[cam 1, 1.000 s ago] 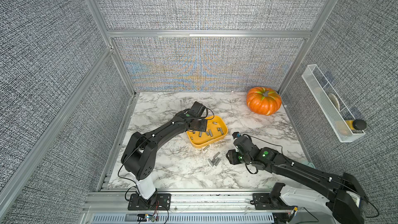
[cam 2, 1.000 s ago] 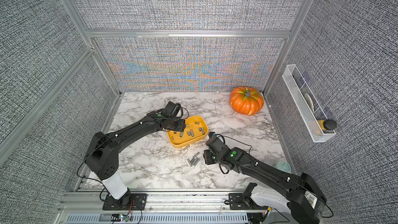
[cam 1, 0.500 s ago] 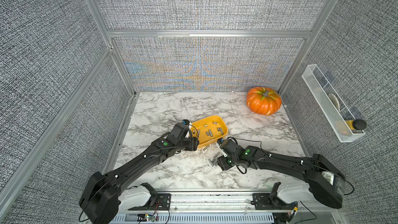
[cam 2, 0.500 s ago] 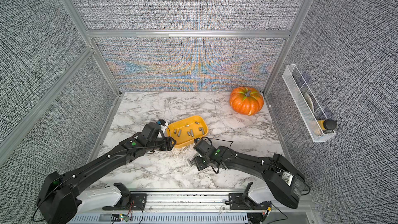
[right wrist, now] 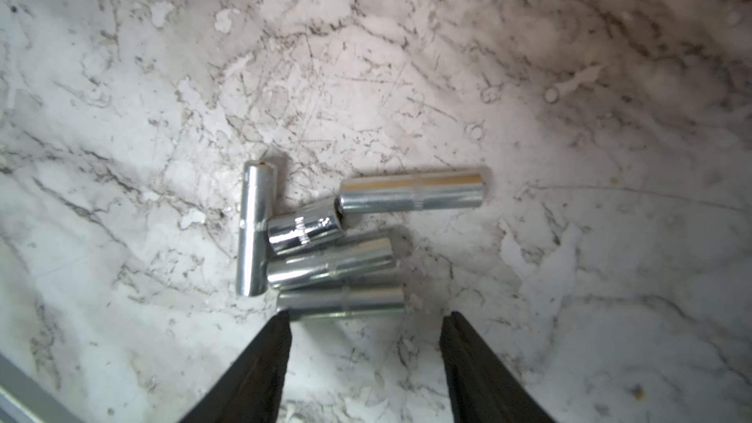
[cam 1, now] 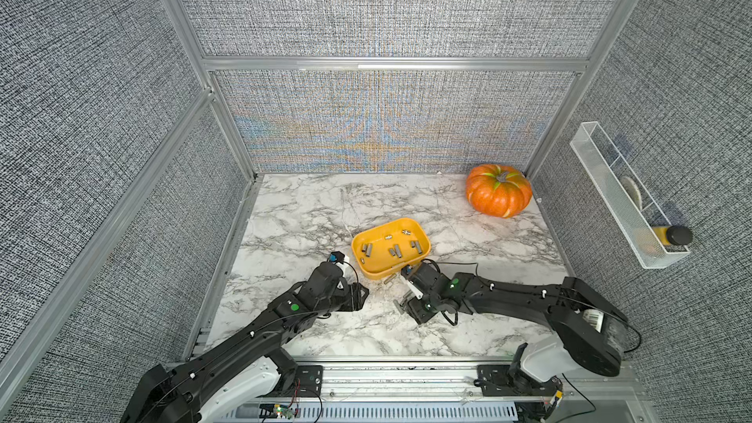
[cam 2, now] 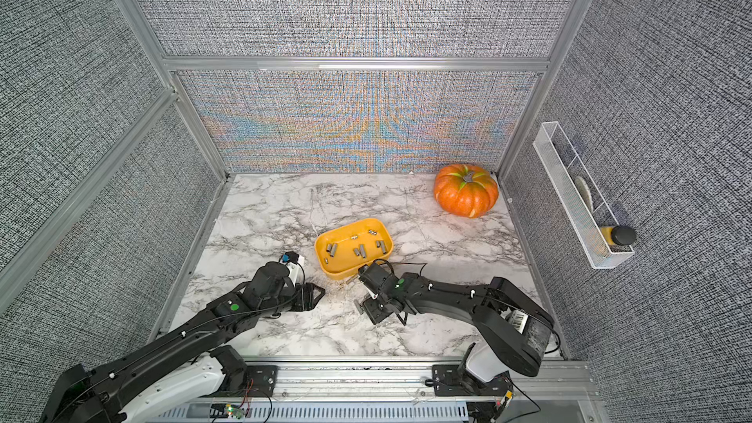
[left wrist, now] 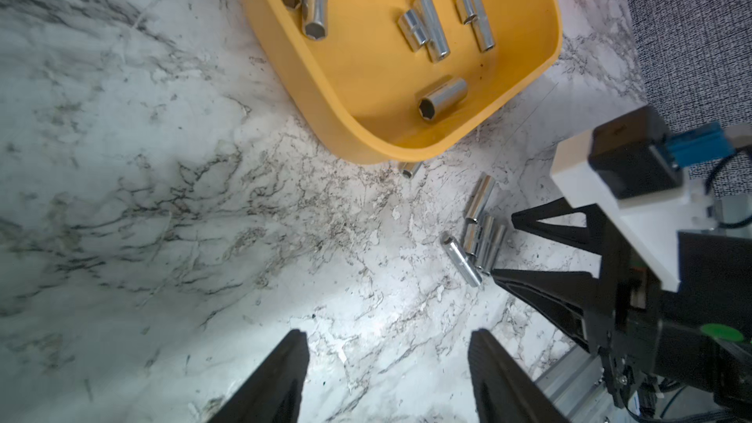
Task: Put the socket on the desktop into the storage box
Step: Pick up the socket head at the center of the board.
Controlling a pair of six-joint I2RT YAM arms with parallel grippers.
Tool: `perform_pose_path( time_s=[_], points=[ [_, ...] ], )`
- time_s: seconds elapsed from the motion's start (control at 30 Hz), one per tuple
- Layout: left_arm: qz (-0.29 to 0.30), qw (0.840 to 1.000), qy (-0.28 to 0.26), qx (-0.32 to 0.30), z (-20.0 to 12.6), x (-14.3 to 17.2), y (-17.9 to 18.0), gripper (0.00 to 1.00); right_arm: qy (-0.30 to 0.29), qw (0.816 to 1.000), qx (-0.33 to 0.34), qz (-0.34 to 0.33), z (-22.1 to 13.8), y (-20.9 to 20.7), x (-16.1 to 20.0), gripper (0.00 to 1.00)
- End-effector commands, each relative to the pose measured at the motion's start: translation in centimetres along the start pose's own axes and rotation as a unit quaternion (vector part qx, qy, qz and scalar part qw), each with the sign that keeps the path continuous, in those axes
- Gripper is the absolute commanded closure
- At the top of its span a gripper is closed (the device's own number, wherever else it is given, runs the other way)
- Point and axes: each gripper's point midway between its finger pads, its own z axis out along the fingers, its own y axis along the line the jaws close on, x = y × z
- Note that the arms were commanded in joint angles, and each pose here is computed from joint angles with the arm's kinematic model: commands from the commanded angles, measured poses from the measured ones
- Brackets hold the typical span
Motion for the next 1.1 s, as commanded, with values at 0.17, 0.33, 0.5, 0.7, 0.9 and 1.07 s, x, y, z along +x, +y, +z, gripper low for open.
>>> perform_pose_path(
  time_s=[0.17,0.33,0.5,0.7,0.9,1.07],
  points=[
    [-0.003,1.000,0.013,0.011,0.6,0.8,0.0,0.32,0.010,1.000,-0.009,-0.021,0.5,0.4,0.1,0.36],
    [-0.004,1.000,0.014,0.011,0.7,0.9,0.1,0.32,0.013,1.000,-0.009,-0.017,0.4,0.4,0.4,0.36],
    [-0.004,1.000,0.014,0.008,0.8,0.9,0.2,0.32,0.014,1.000,-0.010,-0.008,0.2,0.4,0.8,0.38],
    [-0.004,1.000,0.019,0.004,1.2,1.1,0.4,0.32,0.023,1.000,-0.008,-0.004,0.3,0.8,1.5,0.50],
    [-0.005,1.000,0.021,0.000,1.4,1.1,0.5,0.32,0.032,0.999,-0.004,-0.005,0.5,1.4,2.4,0.65],
    [-0.004,1.000,0.024,-0.007,1.6,1.2,0.7,0.32,0.038,0.999,0.009,-0.004,0.7,1.4,3.1,0.75]
  ],
)
